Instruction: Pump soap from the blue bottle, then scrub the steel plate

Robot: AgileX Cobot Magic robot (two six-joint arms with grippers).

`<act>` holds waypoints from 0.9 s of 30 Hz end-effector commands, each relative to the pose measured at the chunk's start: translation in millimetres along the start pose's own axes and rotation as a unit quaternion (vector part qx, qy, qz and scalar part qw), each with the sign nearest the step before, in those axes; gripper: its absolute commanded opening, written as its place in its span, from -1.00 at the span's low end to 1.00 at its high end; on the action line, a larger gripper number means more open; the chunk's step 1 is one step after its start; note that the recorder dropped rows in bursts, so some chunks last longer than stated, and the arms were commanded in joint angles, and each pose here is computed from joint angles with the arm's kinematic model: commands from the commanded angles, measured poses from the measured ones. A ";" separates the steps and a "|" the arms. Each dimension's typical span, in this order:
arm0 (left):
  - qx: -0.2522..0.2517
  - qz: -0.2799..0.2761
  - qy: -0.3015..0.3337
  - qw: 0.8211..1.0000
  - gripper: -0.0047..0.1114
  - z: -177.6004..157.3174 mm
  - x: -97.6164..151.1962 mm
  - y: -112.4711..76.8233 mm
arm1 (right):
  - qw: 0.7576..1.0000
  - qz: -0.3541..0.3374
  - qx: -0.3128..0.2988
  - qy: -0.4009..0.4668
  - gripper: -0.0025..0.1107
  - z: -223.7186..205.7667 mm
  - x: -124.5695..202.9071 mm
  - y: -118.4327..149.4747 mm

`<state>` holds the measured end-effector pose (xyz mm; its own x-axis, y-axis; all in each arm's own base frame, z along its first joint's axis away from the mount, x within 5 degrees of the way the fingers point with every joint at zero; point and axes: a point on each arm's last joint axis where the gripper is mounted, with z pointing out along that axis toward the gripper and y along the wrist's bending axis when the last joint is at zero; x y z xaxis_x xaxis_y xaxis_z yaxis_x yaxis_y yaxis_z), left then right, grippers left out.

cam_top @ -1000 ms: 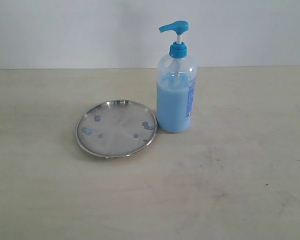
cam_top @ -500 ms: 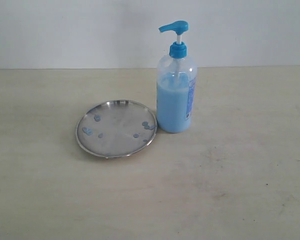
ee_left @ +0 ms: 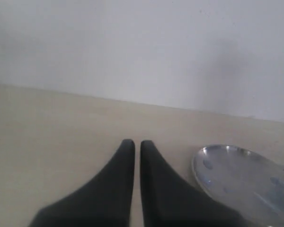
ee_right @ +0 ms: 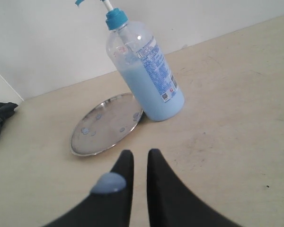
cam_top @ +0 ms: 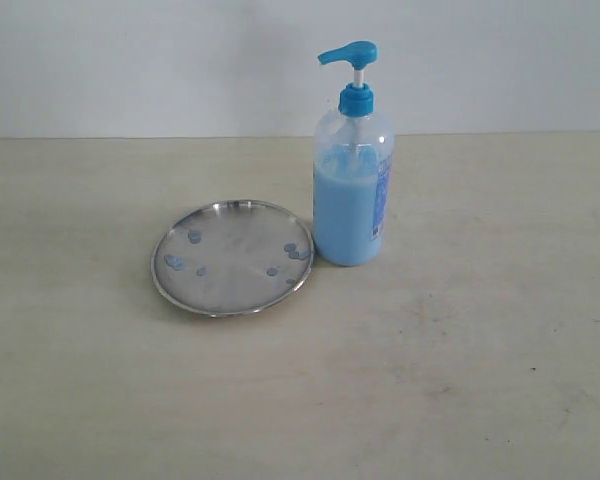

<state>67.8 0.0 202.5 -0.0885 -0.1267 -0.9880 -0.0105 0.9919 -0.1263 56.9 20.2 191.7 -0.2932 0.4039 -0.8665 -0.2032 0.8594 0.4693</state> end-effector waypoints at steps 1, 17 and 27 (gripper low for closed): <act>-0.037 0.000 0.090 0.995 -0.84 -12.9 22.7 6.8 | 1.000 -0.001 -0.002 -0.006 -0.96 -0.2 -1.0 0.4; -0.095 -0.004 0.084 0.992 -0.84 -13.7 22.1 13.1 | 1.000 -0.001 -0.001 0.000 -0.96 -0.8 0.2 0.1; -0.095 -0.001 0.082 0.992 -0.84 -13.7 21.7 13.0 | 1.000 -0.001 -0.001 0.000 -0.96 -0.8 0.2 0.1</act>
<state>52.1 10.4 179.9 -0.2548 -0.1449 -0.9561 -0.1994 0.9753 -0.0947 56.1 20.2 191.1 -0.2969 0.4024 -0.8660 -0.2034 0.8594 0.4691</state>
